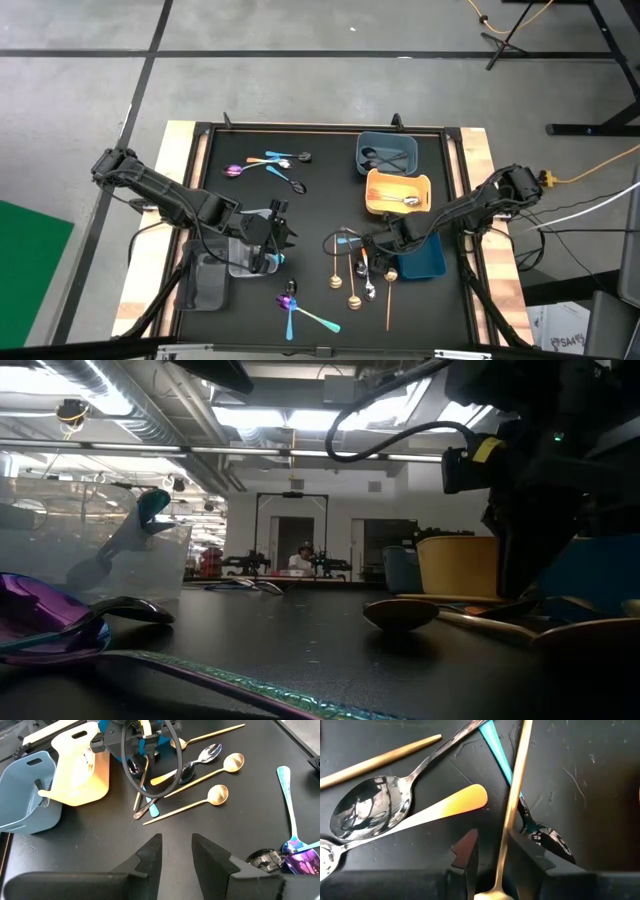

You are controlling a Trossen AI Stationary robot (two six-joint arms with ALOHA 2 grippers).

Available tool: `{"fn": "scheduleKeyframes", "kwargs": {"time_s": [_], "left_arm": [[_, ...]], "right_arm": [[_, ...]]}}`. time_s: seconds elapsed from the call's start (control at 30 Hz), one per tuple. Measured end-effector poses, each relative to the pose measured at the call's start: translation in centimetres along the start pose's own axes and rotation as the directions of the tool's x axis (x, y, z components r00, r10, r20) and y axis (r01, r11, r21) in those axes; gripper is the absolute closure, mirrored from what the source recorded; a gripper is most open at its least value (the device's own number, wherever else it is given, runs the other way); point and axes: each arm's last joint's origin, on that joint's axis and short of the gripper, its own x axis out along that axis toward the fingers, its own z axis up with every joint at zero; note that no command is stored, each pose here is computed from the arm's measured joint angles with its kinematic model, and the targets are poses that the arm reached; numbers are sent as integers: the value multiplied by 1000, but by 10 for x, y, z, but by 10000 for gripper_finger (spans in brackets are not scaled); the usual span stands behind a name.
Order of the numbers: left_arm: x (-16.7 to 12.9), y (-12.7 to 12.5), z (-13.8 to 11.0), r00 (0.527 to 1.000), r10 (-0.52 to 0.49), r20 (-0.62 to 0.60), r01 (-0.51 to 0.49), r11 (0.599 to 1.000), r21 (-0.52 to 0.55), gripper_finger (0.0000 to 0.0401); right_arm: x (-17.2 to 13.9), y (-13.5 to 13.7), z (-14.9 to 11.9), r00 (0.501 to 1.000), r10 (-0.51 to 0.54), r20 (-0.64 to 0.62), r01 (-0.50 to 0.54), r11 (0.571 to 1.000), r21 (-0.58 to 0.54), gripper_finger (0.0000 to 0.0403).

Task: Sort silverware by color (type)
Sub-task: Put the yellow spoon into the blue bin

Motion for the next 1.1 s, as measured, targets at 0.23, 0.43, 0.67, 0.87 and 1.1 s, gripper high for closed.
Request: {"fn": "scheduleKeyframes", "kwargs": {"time_s": [0.23, 0.43, 0.67, 0.87, 1.1], "left_arm": [[0, 0, 0, 1000, 0, 0, 0, 1000, 0, 301], [0, 0, 0, 1000, 0, 0, 0, 1000, 0, 301], [0, 0, 0, 1000, 0, 0, 0, 1000, 0, 301], [0, 0, 0, 1000, 0, 0, 0, 1000, 0, 301], [0, 0, 0, 1000, 0, 0, 0, 1000, 0, 301]], "right_arm": [[-1, 1, 0, 999, 31, -17, -31, 1000, 1, 301], [-1, 1, 0, 999, 30, -16, -30, 1000, 1, 301], [-1, 0, 0, 1000, 17, -7, -17, 1000, 4, 301], [-1, 0, 0, 1000, 8, 2, -8, 1000, 4, 301], [-1, -1, 1, 999, -41, 35, 41, 999, 5, 301]]}}
